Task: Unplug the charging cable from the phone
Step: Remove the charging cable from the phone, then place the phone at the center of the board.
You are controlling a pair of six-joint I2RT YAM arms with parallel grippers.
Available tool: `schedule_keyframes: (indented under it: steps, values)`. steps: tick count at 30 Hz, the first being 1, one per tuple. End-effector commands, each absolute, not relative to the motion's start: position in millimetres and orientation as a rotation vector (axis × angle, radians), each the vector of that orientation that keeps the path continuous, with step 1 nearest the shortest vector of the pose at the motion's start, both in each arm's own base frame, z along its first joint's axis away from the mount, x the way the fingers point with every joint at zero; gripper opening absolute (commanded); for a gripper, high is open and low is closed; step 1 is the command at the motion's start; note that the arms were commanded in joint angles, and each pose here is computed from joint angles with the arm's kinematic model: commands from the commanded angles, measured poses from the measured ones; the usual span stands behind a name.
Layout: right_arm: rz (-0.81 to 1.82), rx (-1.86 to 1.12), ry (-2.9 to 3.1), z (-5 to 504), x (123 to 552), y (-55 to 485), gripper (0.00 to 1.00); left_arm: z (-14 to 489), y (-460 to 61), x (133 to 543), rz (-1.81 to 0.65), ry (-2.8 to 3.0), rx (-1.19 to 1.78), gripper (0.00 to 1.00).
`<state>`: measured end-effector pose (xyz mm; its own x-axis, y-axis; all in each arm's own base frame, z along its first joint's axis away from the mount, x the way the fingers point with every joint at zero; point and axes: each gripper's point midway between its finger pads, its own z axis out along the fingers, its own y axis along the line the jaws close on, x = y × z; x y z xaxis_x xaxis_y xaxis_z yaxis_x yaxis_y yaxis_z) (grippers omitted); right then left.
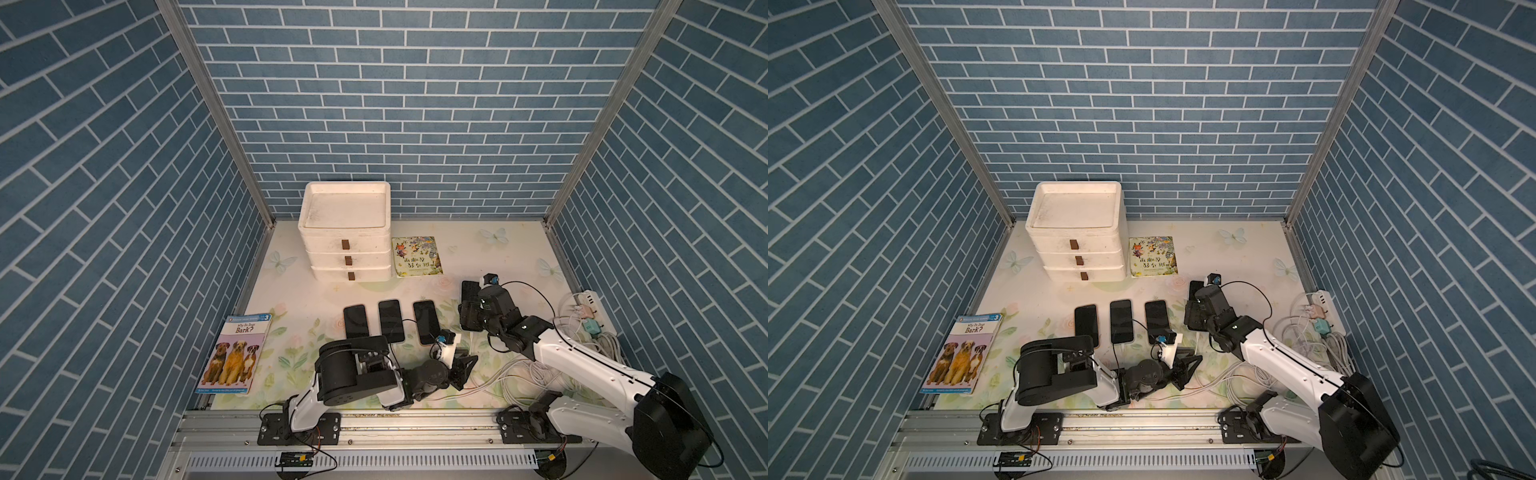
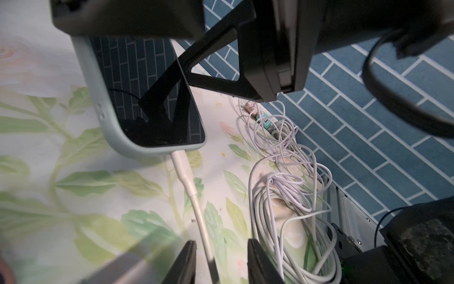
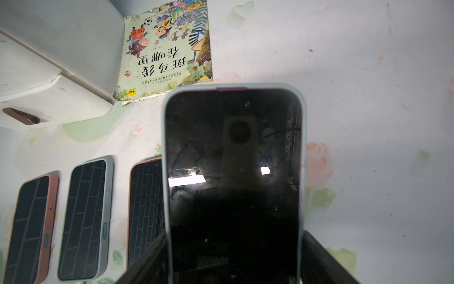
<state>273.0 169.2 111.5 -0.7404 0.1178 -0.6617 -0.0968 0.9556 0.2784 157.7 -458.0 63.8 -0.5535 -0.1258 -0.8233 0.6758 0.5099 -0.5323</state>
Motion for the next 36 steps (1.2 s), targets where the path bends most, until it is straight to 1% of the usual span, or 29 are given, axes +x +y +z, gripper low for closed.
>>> schedule_keyframes:
  steps: [1,3,7,13,18,25,28,30,33,34,36]
  values:
    - [0.460,0.062,2.282,132.6,280.0,173.9,0.12,50.3,-459.2,154.3,-1.113,1.908,0.506,0.34]
    - [0.470,0.066,2.269,134.9,279.7,173.4,0.11,49.9,-459.3,155.4,-1.114,1.915,0.505,0.33]
    - [0.477,0.067,2.257,136.4,279.6,173.4,0.11,50.4,-458.8,156.8,-1.114,1.918,0.502,0.19]
    - [0.487,0.073,2.223,141.6,280.7,171.8,0.11,51.1,-459.3,158.3,-1.101,1.925,0.500,0.01]
    - [0.488,0.084,2.157,155.7,287.7,170.8,0.11,51.0,-457.5,158.3,-1.098,1.924,0.500,0.00]
    - [0.437,0.120,2.043,198.1,312.1,165.7,0.11,48.1,-453.8,157.3,-1.092,1.926,0.500,0.00]
    - [0.389,0.137,2.077,196.2,320.3,161.3,0.10,53.0,-448.3,161.1,-1.069,1.919,0.477,0.00]
    - [0.350,0.149,2.125,184.3,321.8,154.3,0.09,65.7,-441.4,164.5,-1.055,1.892,0.454,0.22]
    - [0.286,0.171,2.210,158.4,316.3,138.2,0.09,91.9,-428.8,168.7,-1.031,1.830,0.430,0.46]
    - [0.270,0.176,2.238,149.9,312.9,132.7,0.10,100.0,-424.9,170.6,-1.016,1.814,0.422,0.51]
    - [0.237,0.174,2.293,134.2,307.0,124.0,0.12,112.8,-414.8,174.1,-0.976,1.796,0.411,0.57]
